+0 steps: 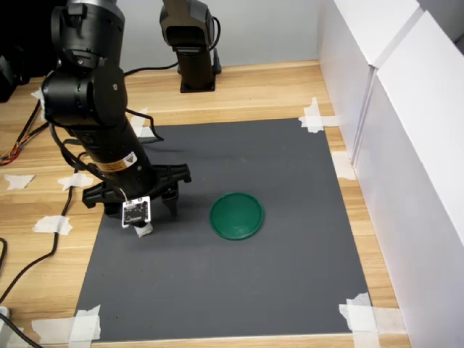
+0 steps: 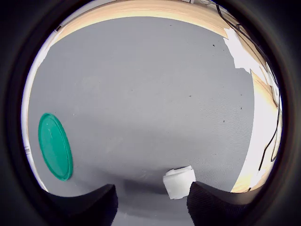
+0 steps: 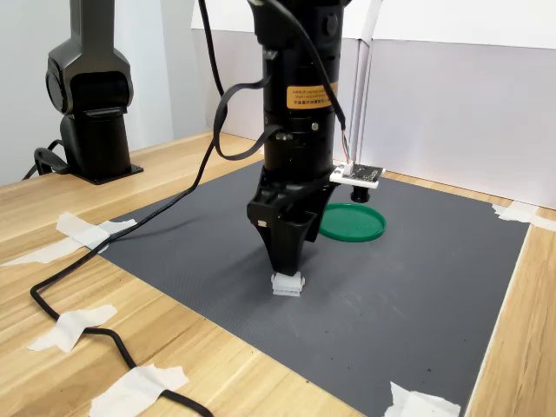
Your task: Grasp a white terminal and put it on the green lid.
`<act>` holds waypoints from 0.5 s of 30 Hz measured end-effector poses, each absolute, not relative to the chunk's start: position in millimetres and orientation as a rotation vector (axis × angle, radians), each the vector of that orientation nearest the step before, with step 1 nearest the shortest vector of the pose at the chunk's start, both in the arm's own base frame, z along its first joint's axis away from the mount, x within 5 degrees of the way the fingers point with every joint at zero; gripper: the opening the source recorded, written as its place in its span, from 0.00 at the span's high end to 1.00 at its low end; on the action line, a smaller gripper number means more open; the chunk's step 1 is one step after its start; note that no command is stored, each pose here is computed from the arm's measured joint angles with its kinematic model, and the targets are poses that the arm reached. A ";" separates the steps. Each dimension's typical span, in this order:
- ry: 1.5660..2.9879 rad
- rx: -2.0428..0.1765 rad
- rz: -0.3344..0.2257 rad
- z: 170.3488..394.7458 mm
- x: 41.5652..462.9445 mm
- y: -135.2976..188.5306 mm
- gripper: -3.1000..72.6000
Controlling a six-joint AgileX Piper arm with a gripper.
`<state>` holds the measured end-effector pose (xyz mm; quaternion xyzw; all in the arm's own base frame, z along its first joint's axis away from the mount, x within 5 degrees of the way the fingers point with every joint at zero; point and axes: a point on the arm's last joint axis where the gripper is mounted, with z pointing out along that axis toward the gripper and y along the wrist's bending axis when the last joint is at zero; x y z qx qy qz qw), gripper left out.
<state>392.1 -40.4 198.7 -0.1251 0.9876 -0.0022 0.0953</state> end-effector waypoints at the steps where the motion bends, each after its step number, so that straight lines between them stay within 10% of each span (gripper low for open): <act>1: 2.929 -0.371 -0.006 198.7 392.0 -40.3 0.13; 15: 2.945 -0.349 -0.035 198.4 389.7 -52.5 0.13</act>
